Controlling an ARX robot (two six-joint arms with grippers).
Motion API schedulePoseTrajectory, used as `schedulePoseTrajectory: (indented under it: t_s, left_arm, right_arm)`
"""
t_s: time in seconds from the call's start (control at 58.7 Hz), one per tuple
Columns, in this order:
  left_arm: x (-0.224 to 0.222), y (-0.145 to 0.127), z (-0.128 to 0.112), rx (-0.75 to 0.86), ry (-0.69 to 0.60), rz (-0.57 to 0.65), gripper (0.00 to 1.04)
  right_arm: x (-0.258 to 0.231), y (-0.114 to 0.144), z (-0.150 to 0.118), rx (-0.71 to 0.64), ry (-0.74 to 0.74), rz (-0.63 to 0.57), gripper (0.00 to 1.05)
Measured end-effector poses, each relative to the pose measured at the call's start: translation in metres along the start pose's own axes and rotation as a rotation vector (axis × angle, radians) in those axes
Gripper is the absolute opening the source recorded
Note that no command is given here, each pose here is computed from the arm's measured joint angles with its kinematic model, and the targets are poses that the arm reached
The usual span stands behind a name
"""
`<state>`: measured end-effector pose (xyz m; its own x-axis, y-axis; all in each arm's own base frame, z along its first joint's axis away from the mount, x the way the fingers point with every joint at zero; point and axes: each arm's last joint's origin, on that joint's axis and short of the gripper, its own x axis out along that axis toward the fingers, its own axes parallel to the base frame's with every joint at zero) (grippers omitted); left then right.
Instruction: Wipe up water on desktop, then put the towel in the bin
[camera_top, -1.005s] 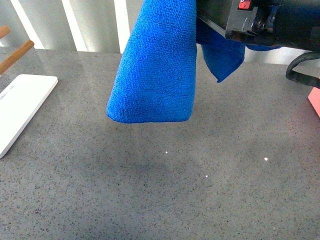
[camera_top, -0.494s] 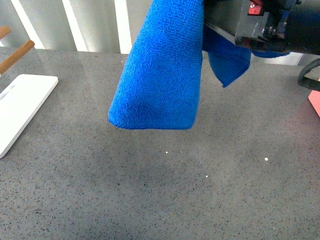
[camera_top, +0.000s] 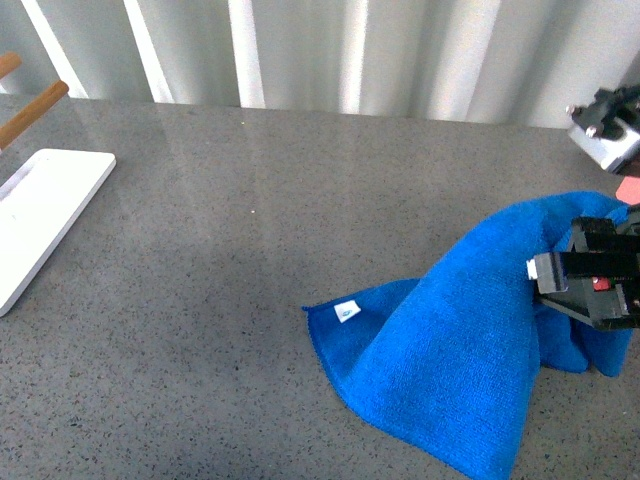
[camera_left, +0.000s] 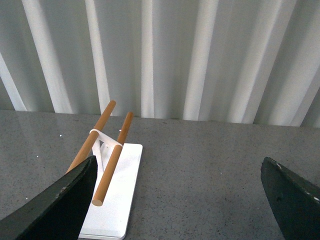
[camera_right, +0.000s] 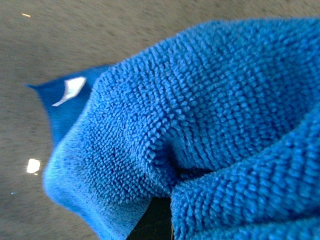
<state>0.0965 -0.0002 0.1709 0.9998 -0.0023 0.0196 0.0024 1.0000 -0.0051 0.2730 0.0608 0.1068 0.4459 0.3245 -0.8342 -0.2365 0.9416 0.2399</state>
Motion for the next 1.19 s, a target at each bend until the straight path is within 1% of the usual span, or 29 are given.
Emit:
schedulePoseTrajectory:
  t_s: [0.034, 0.17, 0.204, 0.273, 0.324, 0.443, 0.664, 0.766, 0.852, 0.937, 1.022, 1.056, 1.09, 1.124, 1.192]
  left_arm:
    - [0.000, 0.000, 0.000, 0.000, 0.000, 0.000, 0.98]
    - [0.000, 0.000, 0.000, 0.000, 0.000, 0.000, 0.98]
    - [0.000, 0.000, 0.000, 0.000, 0.000, 0.000, 0.98]
    - [0.000, 0.000, 0.000, 0.000, 0.000, 0.000, 0.98]
    - [0.000, 0.000, 0.000, 0.000, 0.000, 0.002, 0.98]
    - [0.000, 0.000, 0.000, 0.000, 0.000, 0.000, 0.98]
    - [0.000, 0.000, 0.000, 0.000, 0.000, 0.000, 0.98]
    - [0.000, 0.000, 0.000, 0.000, 0.000, 0.000, 0.98]
    - [0.000, 0.000, 0.000, 0.000, 0.000, 0.000, 0.98]
    - [0.000, 0.000, 0.000, 0.000, 0.000, 0.000, 0.98]
    - [0.000, 0.000, 0.000, 0.000, -0.001, 0.000, 0.98]
    - [0.000, 0.000, 0.000, 0.000, -0.001, 0.000, 0.98]
    - [0.000, 0.000, 0.000, 0.000, -0.001, 0.000, 0.98]
    - [0.000, 0.000, 0.000, 0.000, -0.001, 0.000, 0.98]
    - [0.000, 0.000, 0.000, 0.000, -0.001, 0.000, 0.98]
  right_arm:
    - [0.010, -0.006, -0.002, 0.002, 0.031, -0.040, 0.03]
    - [0.032, -0.018, -0.007, 0.013, 0.107, -0.117, 0.03]
    - [0.041, -0.024, -0.008, 0.018, 0.135, -0.161, 0.03]
    - [0.055, -0.032, -0.008, 0.023, 0.155, -0.207, 0.03]
    - [0.060, -0.034, -0.003, 0.017, 0.145, -0.217, 0.03]
    - [0.076, -0.036, 0.007, -0.052, 0.138, -0.261, 0.03]
    - [0.097, -0.032, 0.038, -0.168, 0.088, -0.356, 0.03]
    - [0.102, -0.030, 0.052, -0.211, 0.058, -0.375, 0.03]
    - [0.106, -0.025, 0.060, -0.256, 0.021, -0.371, 0.03]
    - [0.111, -0.016, 0.073, -0.276, 0.057, -0.304, 0.03]
    - [0.114, -0.010, 0.087, -0.286, 0.046, -0.225, 0.03]
    - [0.117, -0.002, 0.093, -0.306, 0.034, -0.188, 0.03]
    - [0.120, 0.013, 0.095, -0.348, 0.018, -0.172, 0.03]
    - [0.122, 0.026, 0.095, -0.386, 0.006, -0.151, 0.03]
    - [0.125, 0.053, 0.092, -0.445, -0.018, -0.068, 0.03]
